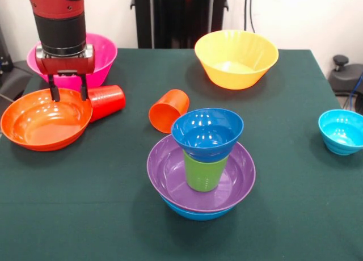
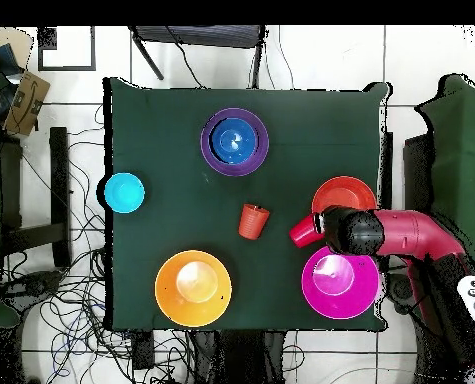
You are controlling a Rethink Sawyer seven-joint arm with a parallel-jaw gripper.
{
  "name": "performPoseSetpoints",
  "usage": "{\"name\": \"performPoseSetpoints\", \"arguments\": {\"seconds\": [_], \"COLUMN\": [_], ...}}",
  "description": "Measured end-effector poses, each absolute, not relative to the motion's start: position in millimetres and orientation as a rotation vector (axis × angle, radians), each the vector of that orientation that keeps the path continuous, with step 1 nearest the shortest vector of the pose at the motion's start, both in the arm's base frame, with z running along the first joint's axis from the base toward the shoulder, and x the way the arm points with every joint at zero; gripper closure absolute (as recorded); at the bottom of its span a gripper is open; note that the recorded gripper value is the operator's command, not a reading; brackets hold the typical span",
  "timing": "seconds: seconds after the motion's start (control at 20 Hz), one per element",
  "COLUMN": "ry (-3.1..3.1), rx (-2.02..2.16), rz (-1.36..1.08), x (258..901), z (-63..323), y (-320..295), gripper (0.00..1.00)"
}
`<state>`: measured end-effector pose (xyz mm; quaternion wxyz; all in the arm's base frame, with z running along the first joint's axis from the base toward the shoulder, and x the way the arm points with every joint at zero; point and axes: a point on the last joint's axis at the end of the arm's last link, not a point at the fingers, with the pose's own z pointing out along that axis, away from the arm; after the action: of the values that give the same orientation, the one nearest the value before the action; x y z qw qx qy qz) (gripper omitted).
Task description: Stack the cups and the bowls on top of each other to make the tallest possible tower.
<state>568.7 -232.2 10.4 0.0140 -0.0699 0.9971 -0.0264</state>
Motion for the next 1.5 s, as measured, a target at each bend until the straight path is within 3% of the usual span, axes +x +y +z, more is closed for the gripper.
{"name": "performPoseSetpoints", "arguments": {"seconds": [0.8, 1.5], "ry": [3.119, 2.901], "rx": [-0.216, -0.424], "rz": [-0.018, -0.146], "x": [563, 588], "z": [9, 0], "y": [-213, -161], "gripper": [0.0, 0.0]}}
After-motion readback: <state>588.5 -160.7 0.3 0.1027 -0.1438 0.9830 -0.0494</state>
